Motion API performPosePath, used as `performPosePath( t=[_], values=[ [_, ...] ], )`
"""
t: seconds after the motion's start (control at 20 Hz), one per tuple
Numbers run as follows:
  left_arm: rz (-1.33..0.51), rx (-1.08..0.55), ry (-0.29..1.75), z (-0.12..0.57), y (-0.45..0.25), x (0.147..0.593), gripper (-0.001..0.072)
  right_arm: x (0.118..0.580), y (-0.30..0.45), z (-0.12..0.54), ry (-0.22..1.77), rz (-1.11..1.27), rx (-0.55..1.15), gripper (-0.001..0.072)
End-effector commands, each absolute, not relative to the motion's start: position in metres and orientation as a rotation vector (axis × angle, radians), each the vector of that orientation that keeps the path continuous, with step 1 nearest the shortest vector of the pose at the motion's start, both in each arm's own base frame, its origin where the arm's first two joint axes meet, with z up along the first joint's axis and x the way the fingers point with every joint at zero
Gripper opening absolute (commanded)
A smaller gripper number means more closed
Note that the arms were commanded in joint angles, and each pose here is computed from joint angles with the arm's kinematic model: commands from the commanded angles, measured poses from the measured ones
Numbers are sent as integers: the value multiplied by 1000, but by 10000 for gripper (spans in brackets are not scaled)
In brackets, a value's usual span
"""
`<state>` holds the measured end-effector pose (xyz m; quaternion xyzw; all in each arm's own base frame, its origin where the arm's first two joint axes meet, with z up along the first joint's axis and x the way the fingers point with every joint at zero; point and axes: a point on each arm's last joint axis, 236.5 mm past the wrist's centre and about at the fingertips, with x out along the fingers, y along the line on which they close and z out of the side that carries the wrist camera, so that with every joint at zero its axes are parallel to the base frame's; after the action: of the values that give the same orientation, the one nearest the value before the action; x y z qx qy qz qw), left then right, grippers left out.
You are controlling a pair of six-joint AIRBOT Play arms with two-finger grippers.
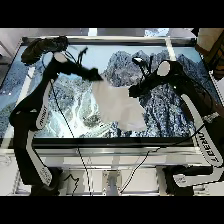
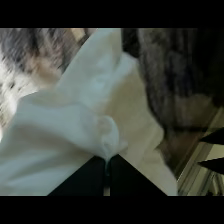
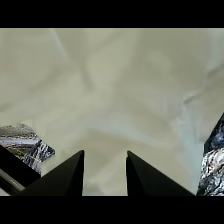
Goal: Fold the shirts.
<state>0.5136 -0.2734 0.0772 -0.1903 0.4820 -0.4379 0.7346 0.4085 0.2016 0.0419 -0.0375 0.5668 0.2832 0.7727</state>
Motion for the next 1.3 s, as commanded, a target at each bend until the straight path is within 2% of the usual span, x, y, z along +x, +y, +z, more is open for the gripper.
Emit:
performPosePath(
  t=[0.0, 0.2, 0.3, 0.45, 0.65, 0.9, 1.05, 1.2, 1.25],
  values=[
    [-1037, -423, 710, 207, -281, 525, 10, 424, 202, 46, 1166, 591, -75, 342],
    [-870, -245, 347, 336, -230, 514, 10, 431, 193, 45, 1149, 553, -105, 341],
    [-772, -170, 201, 395, -198, 493, 9, 436, 187, 44, 1138, 521, -119, 342],
    [-780, -84, 186, 432, -189, 432, 9, 454, 187, 52, 1071, 486, -72, 341],
    [-870, -87, 377, 406, -200, 387, 10, 459, 220, 72, 998, 575, 71, 341],
    [-1069, -181, 701, 316, -259, 359, 10, 450, 252, 92, 952, 718, 156, 341],
    [-1200, -133, 866, 264, -317, 327, 13, 452, 249, 92, 949, 711, 152, 342],
    [-1233, -18, 939, 228, -350, 310, 24, 465, 225, 88, 942, 645, 134, 343],
    [-1232, 6, 954, 220, -355, 308, 117, 474, 207, 86, 941, 591, 146, 343]
  ],
)
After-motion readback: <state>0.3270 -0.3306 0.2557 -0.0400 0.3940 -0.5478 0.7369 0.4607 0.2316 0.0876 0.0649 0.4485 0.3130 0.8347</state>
